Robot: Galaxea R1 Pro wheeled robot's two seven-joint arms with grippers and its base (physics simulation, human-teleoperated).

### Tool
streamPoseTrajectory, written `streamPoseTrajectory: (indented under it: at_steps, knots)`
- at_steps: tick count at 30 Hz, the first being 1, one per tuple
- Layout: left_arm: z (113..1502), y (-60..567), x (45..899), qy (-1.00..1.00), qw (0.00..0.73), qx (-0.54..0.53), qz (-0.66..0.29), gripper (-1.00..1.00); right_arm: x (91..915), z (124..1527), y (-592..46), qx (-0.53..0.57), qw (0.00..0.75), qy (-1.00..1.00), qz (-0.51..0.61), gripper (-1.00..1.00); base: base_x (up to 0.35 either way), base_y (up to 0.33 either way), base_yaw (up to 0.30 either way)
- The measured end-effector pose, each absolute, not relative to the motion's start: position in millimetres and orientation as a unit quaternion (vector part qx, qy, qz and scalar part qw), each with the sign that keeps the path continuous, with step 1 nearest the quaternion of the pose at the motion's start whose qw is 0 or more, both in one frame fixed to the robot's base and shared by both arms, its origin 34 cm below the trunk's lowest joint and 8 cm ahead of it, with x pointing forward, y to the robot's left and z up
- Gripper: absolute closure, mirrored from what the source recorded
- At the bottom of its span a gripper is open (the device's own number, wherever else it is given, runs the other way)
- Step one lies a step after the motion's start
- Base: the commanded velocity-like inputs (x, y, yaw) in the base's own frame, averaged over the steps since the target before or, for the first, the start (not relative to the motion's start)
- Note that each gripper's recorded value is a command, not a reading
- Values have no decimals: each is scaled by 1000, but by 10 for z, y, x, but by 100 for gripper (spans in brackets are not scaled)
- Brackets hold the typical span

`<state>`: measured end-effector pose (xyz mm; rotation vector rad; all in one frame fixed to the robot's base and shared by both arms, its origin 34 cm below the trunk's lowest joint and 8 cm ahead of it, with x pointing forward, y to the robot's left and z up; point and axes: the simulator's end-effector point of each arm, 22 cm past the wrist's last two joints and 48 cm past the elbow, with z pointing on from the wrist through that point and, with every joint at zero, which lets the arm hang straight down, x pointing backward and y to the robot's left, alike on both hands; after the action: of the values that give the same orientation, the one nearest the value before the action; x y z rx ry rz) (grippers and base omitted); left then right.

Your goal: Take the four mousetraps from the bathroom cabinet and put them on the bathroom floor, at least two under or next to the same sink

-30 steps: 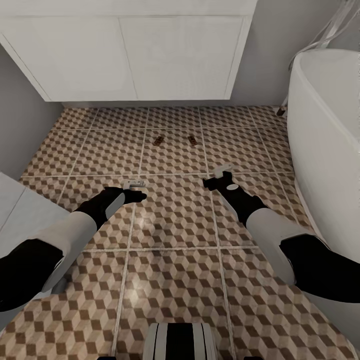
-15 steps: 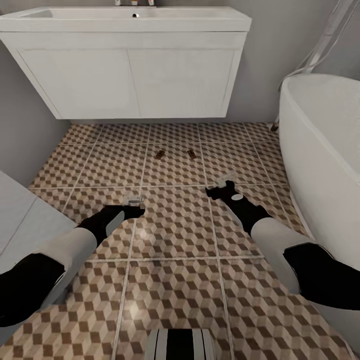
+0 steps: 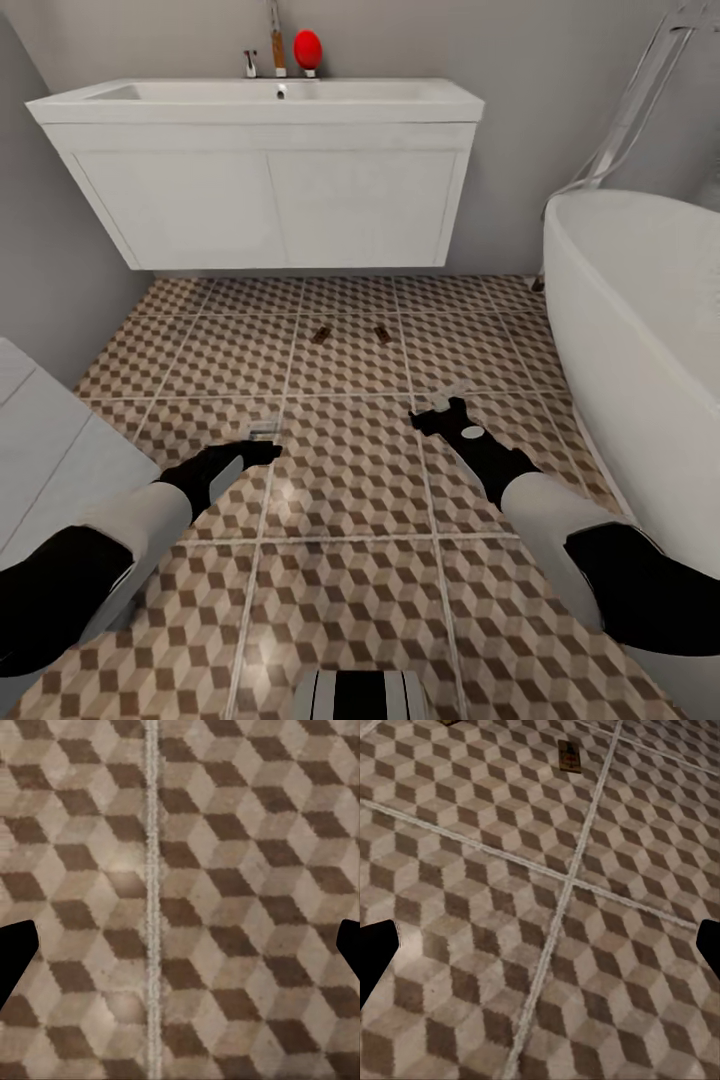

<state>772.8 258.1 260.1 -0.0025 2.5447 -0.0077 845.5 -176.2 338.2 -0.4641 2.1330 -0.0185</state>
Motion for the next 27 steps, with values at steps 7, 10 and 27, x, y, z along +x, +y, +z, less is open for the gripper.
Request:
streamPoseTrajectory:
  at_steps: [7, 10, 27]
  knots:
    - [2510, 2673, 7404, 954, 300, 0, -14, -100, 8129, 3303, -1734, -189, 463, 866, -1, -100, 0, 0, 0]
    - [2497, 2780, 7290, 950, 311, -2, -6, -100, 7991, 3265, -1730, -190, 460, 867, 1, -100, 0, 0, 0]
    - [2584, 2860, 6784, 939, 343, 3, -3, -100, 7641, 3474, -1996, -188, 486, 854, -13, -100, 0, 0, 0]
